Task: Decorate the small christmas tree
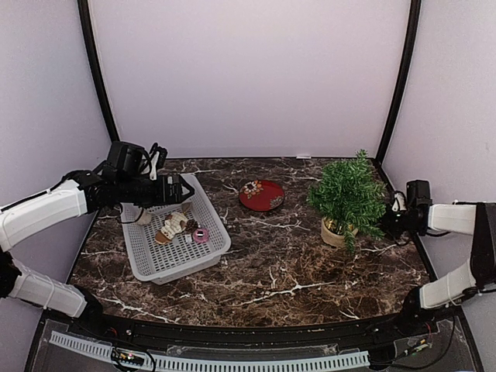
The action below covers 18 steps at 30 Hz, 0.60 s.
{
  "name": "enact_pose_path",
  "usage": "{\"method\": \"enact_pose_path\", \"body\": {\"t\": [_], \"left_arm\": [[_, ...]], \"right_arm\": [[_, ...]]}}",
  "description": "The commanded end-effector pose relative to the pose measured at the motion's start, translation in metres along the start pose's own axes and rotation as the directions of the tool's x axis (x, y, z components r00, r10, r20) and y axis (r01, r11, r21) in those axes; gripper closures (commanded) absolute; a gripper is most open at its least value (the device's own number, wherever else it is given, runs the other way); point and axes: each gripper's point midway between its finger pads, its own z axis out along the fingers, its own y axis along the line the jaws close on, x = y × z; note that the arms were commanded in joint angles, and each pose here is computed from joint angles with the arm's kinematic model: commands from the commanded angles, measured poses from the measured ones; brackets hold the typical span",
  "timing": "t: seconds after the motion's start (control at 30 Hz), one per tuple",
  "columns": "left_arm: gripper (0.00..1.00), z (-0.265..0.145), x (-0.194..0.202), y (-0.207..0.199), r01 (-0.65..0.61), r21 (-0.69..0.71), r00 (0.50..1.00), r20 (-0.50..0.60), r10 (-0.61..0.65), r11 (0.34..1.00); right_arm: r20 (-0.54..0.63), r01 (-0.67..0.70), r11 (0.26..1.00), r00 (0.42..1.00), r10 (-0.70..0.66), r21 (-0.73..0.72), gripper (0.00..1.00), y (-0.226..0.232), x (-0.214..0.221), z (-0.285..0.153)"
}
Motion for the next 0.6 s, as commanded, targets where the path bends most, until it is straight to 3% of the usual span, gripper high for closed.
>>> {"method": "enact_pose_path", "body": {"t": [0.0,0.33,0.57], "left_arm": [[0.01,-0.005,-0.016,-0.012,-0.017,0.034,0.999,0.047,0.016,0.999],[0.01,0.001,-0.012,-0.009,-0.016,0.025,0.999,0.028,0.016,1.000],[0.01,-0.001,-0.013,-0.006,-0.023,0.006,0.999,0.031,0.023,1.000]], "right_arm": [[0.020,0.046,0.989,0.999,-0.044,-0.140,0.34,0.021,-0.011,0.012],[0.010,0.093,0.969,0.996,-0.093,-0.230,0.32,0.046,-0.008,0.024],[-0.062,0.114,0.965,0.989,-0.132,-0.237,0.41,0.056,0.006,0.045]]}}
